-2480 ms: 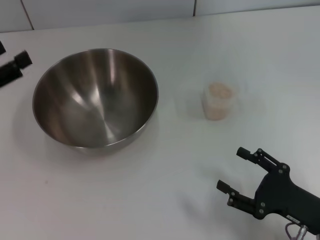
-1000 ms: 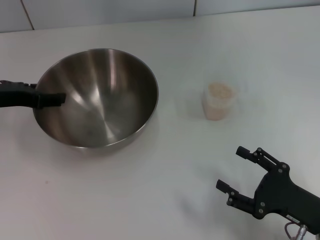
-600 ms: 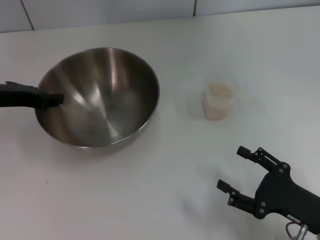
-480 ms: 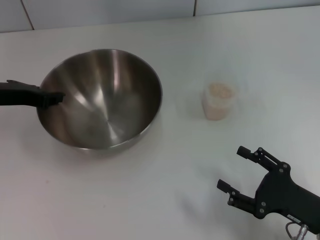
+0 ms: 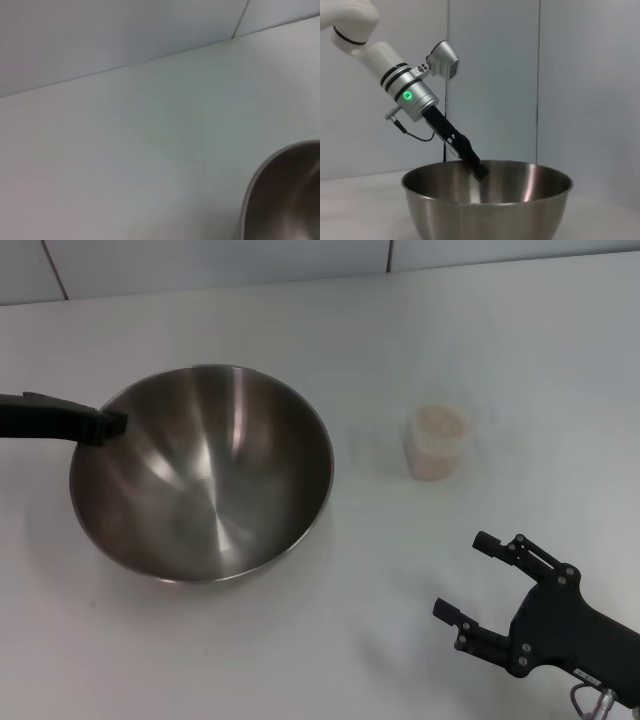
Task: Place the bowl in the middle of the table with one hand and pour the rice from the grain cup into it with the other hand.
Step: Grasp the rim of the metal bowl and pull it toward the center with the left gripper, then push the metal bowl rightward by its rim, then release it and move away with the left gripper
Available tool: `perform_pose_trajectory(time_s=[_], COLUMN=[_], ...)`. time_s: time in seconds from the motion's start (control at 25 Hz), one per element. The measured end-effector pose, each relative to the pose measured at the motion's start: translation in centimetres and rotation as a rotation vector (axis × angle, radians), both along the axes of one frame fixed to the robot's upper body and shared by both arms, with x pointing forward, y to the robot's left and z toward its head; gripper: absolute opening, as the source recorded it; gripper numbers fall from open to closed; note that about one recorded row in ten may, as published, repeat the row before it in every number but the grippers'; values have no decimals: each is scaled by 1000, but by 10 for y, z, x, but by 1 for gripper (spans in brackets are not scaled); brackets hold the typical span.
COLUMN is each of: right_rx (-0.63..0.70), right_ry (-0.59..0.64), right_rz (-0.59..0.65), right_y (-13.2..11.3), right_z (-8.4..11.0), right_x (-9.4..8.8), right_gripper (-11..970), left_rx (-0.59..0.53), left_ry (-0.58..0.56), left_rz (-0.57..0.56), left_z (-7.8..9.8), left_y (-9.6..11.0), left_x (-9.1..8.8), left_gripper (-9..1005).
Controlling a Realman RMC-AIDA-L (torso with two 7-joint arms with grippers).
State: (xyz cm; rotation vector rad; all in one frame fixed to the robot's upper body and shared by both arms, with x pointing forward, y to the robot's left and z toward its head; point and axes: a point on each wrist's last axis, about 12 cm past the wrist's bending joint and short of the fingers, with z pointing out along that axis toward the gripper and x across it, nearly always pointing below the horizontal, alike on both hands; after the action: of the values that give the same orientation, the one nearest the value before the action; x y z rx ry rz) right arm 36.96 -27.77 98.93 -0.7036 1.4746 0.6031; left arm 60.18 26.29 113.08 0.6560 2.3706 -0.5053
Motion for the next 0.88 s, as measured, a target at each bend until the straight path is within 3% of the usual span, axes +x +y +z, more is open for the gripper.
perform_pose_trajectory(time_s=[0.2,0.32,0.48,0.56,0.6,0.76,0.88], right_rx=[3,3,6,10,13,13,14], right_ry=[-3,-3,-7,-10,-14,-15,-16], right_rz=[2,2,4,6,8,9,9], right_y=[0,0,0,1,1,0,0], right_z=[1,1,1,2,2,3,3], right_x=[0,0,0,0,1,1,1], right_gripper=[825,825,825,825,825,826,826], left_rx=[-46,-79,-83,-83,-83,-82,-46], left_ry=[5,-14,-23,-23,-9,-3,-8], left_rz=[2,-28,-56,-67,-91,-96,-101], left_z=[8,20,23,22,15,12,-1], left_y=[4,-4,-14,-19,-31,-34,-43], left_x=[4,11,17,19,26,27,31], left_gripper=[36,37,43,54,59,81,97])
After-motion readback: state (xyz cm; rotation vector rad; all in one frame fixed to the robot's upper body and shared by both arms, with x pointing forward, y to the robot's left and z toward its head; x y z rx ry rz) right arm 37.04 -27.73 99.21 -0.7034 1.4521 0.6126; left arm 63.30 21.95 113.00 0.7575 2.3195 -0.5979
